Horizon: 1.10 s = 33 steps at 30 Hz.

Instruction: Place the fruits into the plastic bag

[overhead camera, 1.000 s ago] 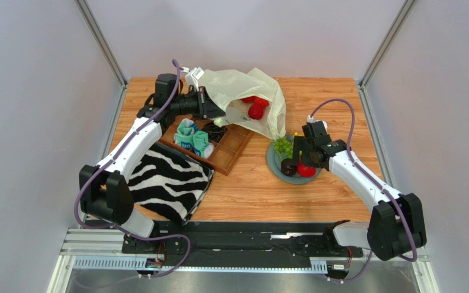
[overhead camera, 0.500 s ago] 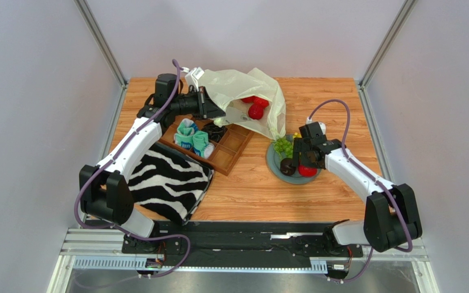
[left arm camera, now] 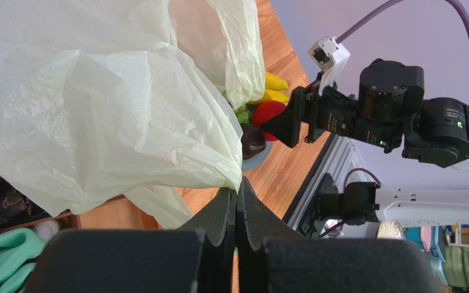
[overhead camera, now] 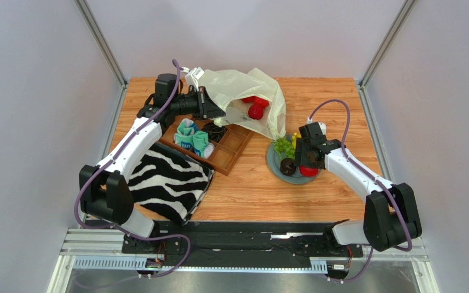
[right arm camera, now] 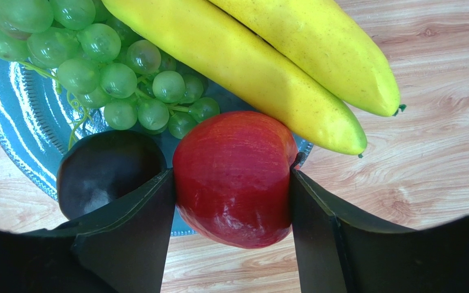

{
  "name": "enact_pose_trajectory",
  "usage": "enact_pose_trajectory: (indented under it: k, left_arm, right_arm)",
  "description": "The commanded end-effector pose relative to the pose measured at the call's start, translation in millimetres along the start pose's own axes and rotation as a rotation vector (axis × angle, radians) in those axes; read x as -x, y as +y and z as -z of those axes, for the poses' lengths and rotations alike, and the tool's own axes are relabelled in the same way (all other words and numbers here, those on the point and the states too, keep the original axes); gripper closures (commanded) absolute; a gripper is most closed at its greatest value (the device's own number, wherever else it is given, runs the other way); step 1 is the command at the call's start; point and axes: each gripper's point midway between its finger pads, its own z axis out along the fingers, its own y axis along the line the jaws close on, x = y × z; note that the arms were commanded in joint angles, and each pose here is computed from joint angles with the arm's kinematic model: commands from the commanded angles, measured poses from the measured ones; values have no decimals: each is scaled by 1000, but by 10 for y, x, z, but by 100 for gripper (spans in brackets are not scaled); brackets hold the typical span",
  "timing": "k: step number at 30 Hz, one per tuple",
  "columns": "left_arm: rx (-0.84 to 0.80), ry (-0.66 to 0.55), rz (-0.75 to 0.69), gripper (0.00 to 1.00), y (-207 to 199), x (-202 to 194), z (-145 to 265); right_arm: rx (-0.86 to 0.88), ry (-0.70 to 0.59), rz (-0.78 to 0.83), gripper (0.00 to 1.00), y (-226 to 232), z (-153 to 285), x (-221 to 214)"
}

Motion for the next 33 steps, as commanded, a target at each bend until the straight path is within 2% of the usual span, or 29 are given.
enact_pose_trajectory:
  k: [1,7,13,19,28,33]
  left_arm:
    - [-37,-49,-52,100,-198,199,95]
    - [-37,-50,-52,100,-201,199,97]
    - [-41,-50,-50,100,-204,199,94]
    - [-41,-51,-51,100,-209,201,98]
    - [-45,-51,-53,100,-224,203,106]
    - [-50,-51,-52,100,-233,207,104]
  right_arm:
    - [-6,-53,-21,57,-49,119,98]
    - [76,-117,-30,60,57,464,291]
    - [325,-313,-33,61,482,1177,770]
    - [625,-393,6,62,1172,1614,1075]
    - [752,-389,86,64,1957,1596,1434]
    - [698,-402,93,64,2179,1322,1732]
